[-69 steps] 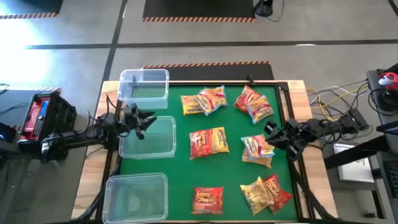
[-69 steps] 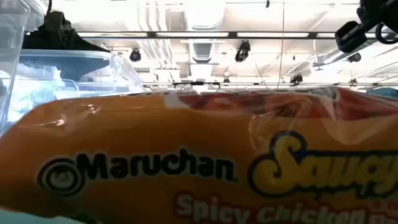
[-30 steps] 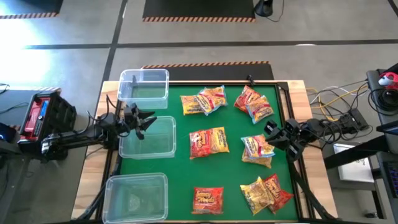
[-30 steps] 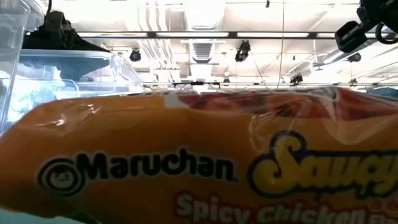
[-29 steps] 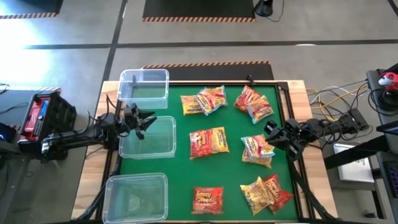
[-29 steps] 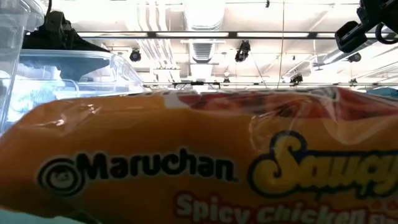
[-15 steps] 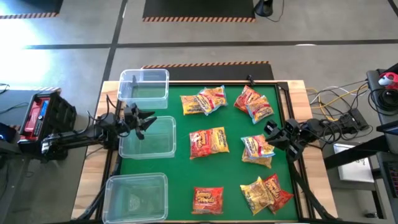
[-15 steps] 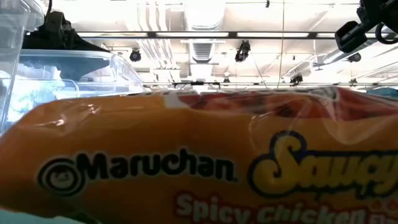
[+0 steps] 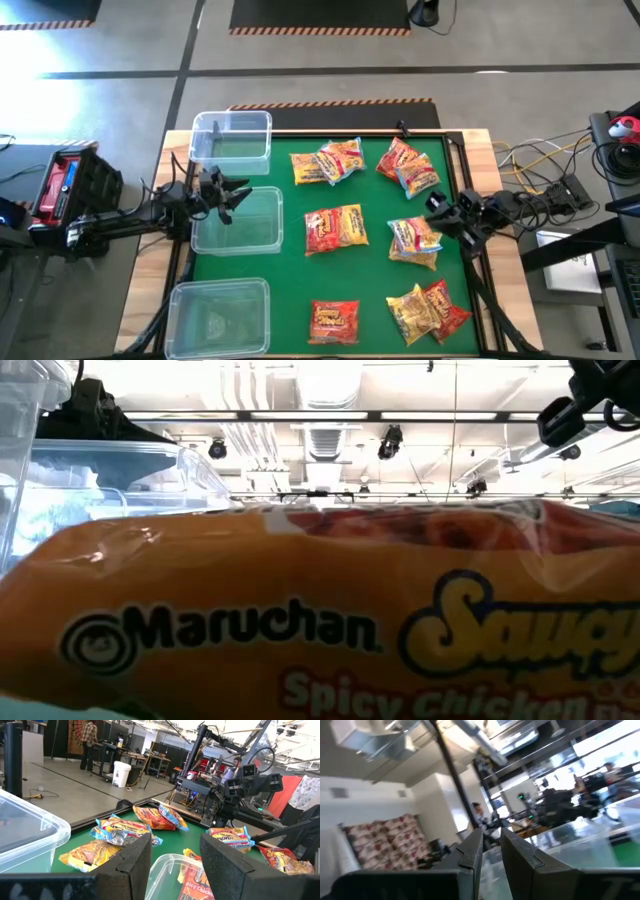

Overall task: Sort Maruchan noodles
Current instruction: Put the top right blue noodle pack into the middle transparent bin

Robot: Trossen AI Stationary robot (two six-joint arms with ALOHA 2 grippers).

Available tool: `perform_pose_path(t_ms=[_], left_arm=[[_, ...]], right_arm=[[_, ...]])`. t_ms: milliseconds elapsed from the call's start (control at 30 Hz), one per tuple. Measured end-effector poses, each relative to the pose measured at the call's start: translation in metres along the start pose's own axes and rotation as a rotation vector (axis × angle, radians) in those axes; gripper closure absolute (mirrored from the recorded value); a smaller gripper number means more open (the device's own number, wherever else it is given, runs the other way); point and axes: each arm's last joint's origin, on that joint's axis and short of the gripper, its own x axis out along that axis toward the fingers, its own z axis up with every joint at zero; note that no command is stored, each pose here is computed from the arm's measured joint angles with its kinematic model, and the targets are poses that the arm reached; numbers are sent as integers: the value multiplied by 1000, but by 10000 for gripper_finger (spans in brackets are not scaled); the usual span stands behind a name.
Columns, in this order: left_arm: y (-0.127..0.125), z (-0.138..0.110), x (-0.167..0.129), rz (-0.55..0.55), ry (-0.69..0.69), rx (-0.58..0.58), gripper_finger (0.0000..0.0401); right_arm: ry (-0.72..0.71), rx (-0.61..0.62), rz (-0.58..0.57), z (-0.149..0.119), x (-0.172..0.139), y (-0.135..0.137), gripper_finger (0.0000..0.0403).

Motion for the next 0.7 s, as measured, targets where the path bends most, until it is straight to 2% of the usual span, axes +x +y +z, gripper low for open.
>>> perform_pose_path(t_ms=[167, 333, 700], left_arm=[[0, 0, 0, 0, -1, 0, 251], [0, 0, 0, -1, -3, -1, 251], [0, 0, 0, 0, -2, -1, 251]], right_arm=[[-72, -1, -153, 2, 0, -4, 342], [-183, 119, -343, 5, -2, -10, 342], [-293, 184, -505, 7, -5, -14, 342]])
